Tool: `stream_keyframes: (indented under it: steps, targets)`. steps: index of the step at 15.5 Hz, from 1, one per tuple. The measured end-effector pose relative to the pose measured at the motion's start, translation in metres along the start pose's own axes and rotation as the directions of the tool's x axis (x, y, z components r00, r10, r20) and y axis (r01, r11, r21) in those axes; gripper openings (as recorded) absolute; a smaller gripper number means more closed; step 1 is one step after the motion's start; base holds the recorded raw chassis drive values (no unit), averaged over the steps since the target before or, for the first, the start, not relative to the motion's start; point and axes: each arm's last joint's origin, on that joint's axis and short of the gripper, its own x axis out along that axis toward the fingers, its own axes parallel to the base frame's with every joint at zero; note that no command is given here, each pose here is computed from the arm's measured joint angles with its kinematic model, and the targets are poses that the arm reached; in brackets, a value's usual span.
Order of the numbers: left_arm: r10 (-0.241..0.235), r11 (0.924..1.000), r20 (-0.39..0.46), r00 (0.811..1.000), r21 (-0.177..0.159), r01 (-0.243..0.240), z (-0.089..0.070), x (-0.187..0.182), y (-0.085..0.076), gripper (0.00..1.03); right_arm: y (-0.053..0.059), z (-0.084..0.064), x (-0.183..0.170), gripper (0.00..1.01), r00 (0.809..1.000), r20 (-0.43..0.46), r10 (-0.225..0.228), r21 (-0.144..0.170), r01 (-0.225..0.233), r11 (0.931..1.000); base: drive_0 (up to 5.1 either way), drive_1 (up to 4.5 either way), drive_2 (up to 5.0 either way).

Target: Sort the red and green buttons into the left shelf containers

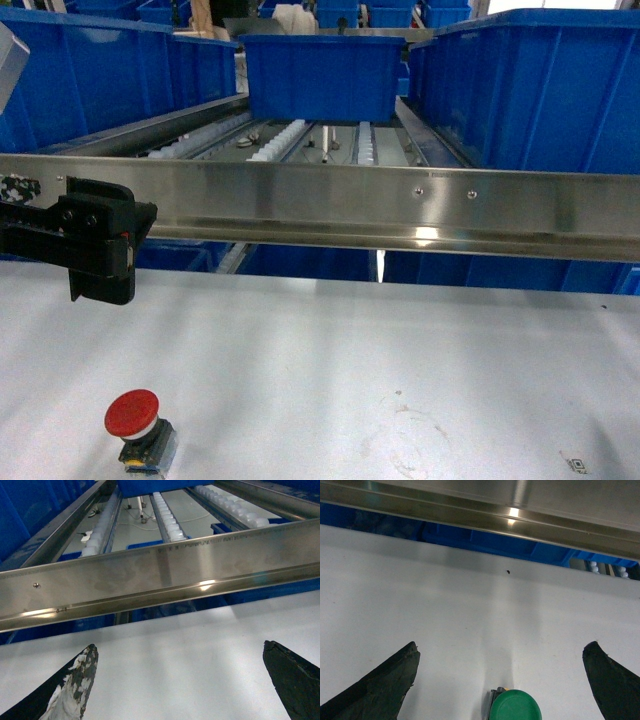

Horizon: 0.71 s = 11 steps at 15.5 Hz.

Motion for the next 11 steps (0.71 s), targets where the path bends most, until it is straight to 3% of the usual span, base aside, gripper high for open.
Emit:
stream_keyframes:
  steps: [4,5,6,9,11]
  targets:
    - [0.000,1.0000,0.002,1.000,0.000,0.000,0.001,0.000,0.000,0.98,0.000,0.001,0.000,0.98,1.000,0.022,-0.012,-0.007,0.012,0.9999,0.0,0.00,0.0]
    - [0.000,1.0000,0.002,1.000,0.000,0.000,0.001,0.000,0.000,0.98,-0.003,-0.003,0.004,0.98,1.000,0.004,-0.022,-0.001,0.022,0.9998,0.0,0.00,0.0]
    - [0.000,1.0000,0.002,1.000,0.000,0.000,0.001,0.000,0.000,0.98,-0.012,-0.008,0.026,0.98,0.997,-0.063,-0.035,-0.003,0.035,0.9994,0.0,0.00,0.0]
    - [-0.001,1.0000,0.002,1.000,0.000,0.001,0.001,0.000,0.000,0.98,-0.018,0.000,0.036,0.98,0.997,-0.048,-0.055,-0.017,0.054,0.9984,0.0,0.00,0.0]
    - [-0.001,1.0000,0.002,1.000,0.000,0.001,0.001,0.000,0.000,0.98,-0.023,0.001,0.048,0.98,0.995,-0.087,-0.053,-0.023,0.051,0.9984,0.0,0.00,0.0]
